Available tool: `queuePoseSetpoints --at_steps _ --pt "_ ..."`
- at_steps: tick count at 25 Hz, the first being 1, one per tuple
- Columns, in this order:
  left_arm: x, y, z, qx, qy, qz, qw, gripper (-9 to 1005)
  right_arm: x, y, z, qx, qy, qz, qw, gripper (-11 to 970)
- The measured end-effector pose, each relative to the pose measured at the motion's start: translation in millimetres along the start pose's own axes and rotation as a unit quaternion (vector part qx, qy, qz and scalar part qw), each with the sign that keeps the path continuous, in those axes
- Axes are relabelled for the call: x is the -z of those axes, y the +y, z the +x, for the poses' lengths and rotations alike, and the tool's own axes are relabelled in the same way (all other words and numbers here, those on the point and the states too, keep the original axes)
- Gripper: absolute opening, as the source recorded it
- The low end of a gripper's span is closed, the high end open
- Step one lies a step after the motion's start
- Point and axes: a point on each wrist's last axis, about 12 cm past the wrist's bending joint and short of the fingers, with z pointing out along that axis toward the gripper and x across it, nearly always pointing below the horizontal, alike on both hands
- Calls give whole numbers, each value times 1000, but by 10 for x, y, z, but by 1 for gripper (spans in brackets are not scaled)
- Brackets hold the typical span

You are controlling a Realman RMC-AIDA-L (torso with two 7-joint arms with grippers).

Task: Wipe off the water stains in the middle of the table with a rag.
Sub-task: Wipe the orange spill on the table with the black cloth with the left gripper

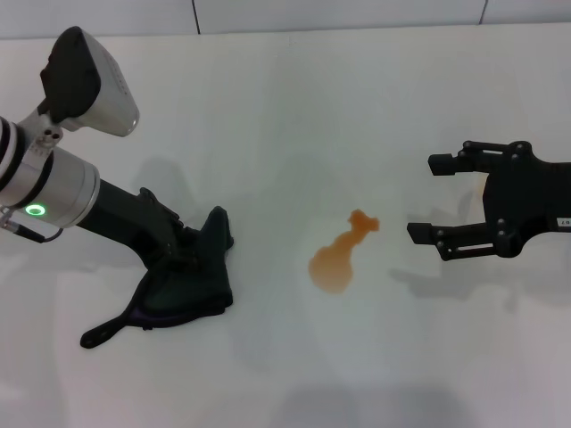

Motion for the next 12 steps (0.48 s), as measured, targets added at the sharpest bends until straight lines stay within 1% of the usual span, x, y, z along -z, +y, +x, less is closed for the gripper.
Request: queuePoseSetpoints --at_steps 11,12 --pt "-38 -19 -35 -5 -6 2 1000 323 2 7 -8 2 0 -1 1000 869" --pt "-38 -18 -36 -5 -7 2 1000 287 2 7 -7 2 0 -1 1000 869"
